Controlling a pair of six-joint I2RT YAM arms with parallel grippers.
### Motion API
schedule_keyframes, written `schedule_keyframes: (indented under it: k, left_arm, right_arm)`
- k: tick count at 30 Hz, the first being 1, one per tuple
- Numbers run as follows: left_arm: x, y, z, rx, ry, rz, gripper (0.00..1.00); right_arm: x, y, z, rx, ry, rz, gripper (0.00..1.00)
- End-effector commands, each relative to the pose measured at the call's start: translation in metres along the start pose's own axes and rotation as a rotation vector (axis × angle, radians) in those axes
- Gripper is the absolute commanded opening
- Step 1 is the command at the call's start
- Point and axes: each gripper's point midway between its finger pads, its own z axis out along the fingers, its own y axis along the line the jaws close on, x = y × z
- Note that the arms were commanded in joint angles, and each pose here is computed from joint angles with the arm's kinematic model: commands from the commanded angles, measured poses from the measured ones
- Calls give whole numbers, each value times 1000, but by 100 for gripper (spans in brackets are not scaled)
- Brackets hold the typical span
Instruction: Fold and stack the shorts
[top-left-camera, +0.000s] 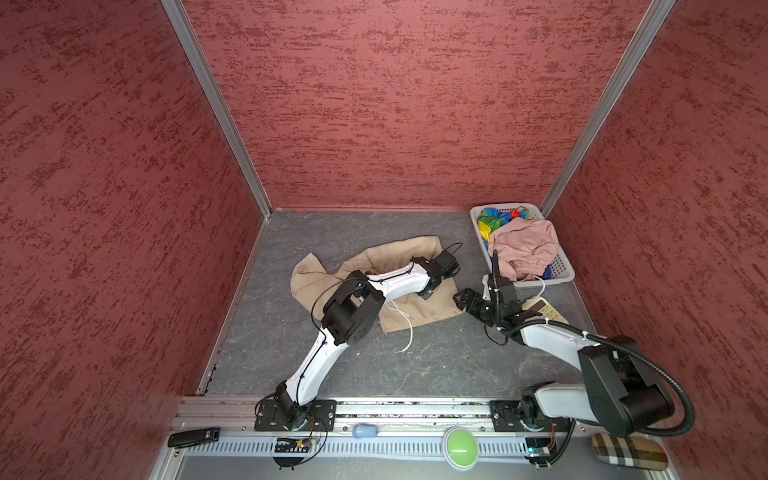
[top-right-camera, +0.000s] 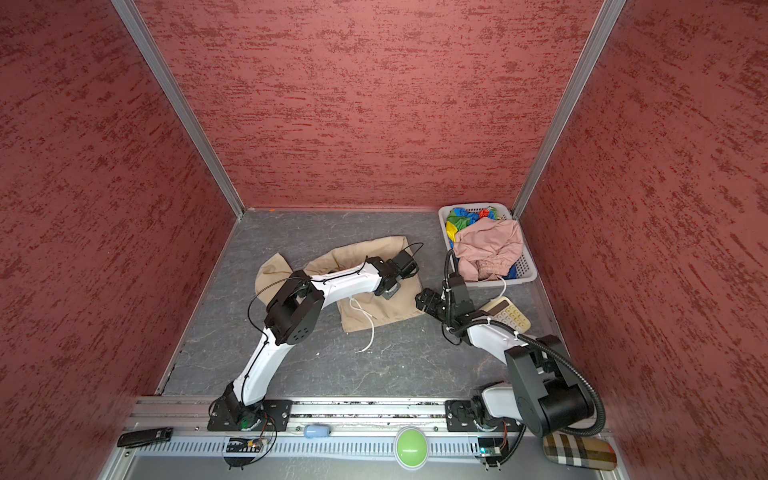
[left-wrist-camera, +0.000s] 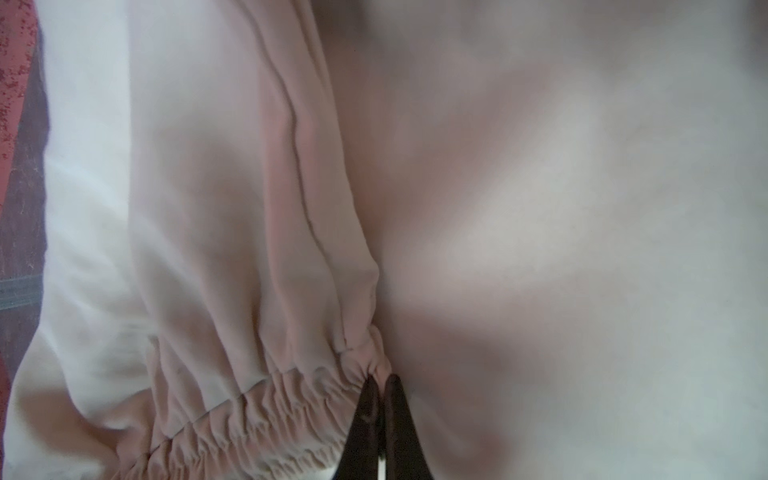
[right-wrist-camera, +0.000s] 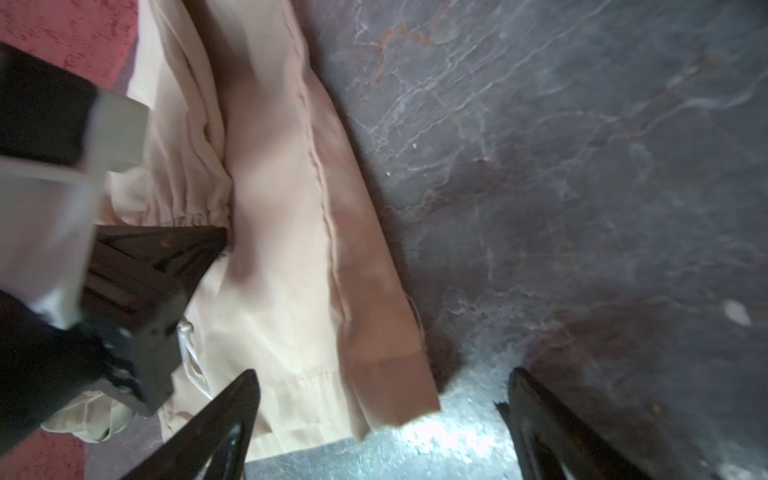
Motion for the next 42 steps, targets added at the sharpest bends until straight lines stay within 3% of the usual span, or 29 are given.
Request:
schedule_keyframes:
  k: [1, 9, 14, 16, 20, 26, 28, 31, 34, 38, 42]
  left_arm:
    - [-38, 46, -58, 45, -130, -96, 0]
    - [-40, 52, -74, 120, -143, -154, 0]
    - [-38, 54, -75, 125, -137, -161, 0]
    - [-39, 60, -78, 119, -143, -169, 0]
    - [-42, 76, -84, 115, -160, -193, 0]
    - [-56, 116, -107, 101, -226, -257, 0]
    - [-66, 139, -123, 89, -269, -294, 0]
    - [-81, 181, -155, 61, -353, -360, 0]
    - [-96, 238, -202, 2, -470, -447, 0]
    - [-107, 314, -300, -43, -716, -581, 0]
    - [-92, 360, -410, -90, -994, -653, 0]
  right_arm:
    - [-14, 0, -3, 63, -20, -97, 88]
    - [-27, 29, 11, 87, -2, -256, 78]
    - [-27, 19, 37, 226, 66, -342, 67]
    - [-26, 11, 40, 290, 74, -367, 60]
    - [-18, 8, 43, 293, 96, -375, 45]
    - [-22, 21, 42, 262, 98, -388, 3]
    - [-40, 36, 31, 260, 59, -409, 0]
    - [-90, 82, -8, 205, -64, -431, 0]
    - [-153, 135, -69, 120, -226, -436, 0]
    - [-238, 196, -186, 32, -505, -438, 0]
    - [-281, 248, -302, -37, -741, -499, 0]
